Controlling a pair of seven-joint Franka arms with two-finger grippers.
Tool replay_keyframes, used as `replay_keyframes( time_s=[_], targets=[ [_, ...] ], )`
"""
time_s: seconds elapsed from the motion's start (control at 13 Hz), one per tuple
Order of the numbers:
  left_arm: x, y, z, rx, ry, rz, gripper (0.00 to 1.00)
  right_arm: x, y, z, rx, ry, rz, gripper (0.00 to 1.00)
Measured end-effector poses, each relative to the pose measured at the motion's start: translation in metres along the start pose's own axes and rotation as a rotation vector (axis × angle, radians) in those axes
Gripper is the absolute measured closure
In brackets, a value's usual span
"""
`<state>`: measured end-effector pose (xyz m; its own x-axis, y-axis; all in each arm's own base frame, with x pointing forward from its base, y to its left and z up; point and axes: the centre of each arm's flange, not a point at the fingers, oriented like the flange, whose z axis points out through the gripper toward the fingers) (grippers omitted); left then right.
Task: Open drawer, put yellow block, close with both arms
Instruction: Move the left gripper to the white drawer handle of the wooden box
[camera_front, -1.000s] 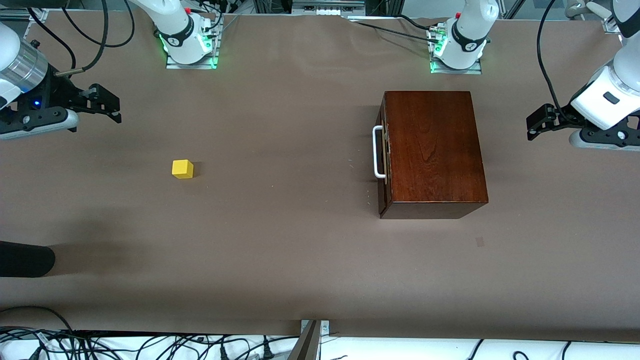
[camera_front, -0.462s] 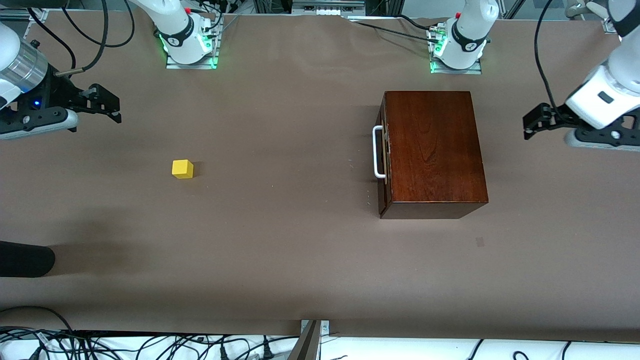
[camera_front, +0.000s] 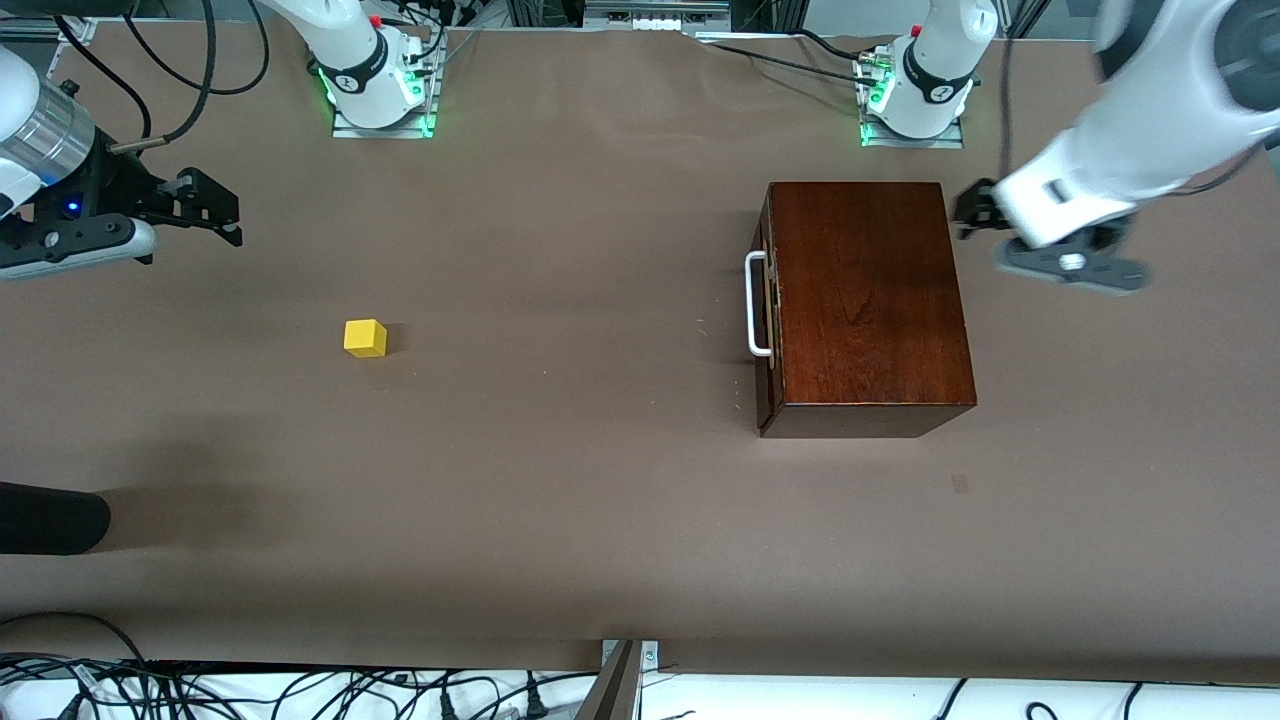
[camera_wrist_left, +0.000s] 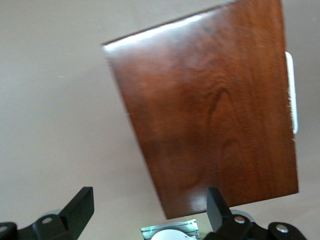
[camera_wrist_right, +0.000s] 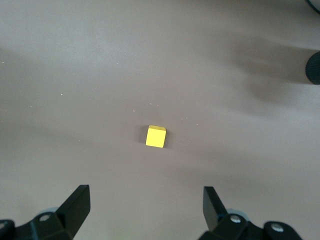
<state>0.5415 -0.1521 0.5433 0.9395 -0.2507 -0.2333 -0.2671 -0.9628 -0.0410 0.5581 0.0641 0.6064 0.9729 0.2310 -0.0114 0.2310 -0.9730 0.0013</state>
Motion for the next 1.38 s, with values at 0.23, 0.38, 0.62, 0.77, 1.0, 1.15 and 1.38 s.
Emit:
replay_keyframes(
  time_s=[0.23, 0.38, 0.62, 0.77, 1.0, 1.15, 1.38],
  targets=[
    [0.031, 0.088, 0.019, -0.014, 0.040, -0.098, 0.00, 0.000, 0.000, 0.000, 0.000, 0.000, 0.001, 0.00],
    [0.045, 0.154, 0.030, -0.033, 0.057, -0.185, 0.00, 0.000, 0.001, 0.000, 0.000, 0.000, 0.001, 0.00],
    [0.061, 0.234, 0.056, -0.071, 0.083, -0.240, 0.00, 0.000, 0.001, 0.000, 0.000, 0.000, 0.001, 0.00],
    [0.071, 0.249, 0.079, -0.079, 0.070, -0.246, 0.00, 0.000, 0.001, 0.000, 0.000, 0.000, 0.002, 0.00],
    [0.085, 0.251, 0.122, -0.046, 0.009, -0.242, 0.00, 0.001, 0.001, 0.002, 0.000, -0.003, 0.002, 0.00],
    [0.089, 0.259, 0.146, 0.001, -0.006, -0.218, 0.00, 0.001, 0.004, 0.002, 0.000, -0.004, 0.007, 0.00],
    [0.089, 0.269, 0.170, 0.060, -0.015, -0.187, 0.00, 0.000, 0.007, 0.002, 0.000, -0.004, 0.013, 0.00]
  ],
)
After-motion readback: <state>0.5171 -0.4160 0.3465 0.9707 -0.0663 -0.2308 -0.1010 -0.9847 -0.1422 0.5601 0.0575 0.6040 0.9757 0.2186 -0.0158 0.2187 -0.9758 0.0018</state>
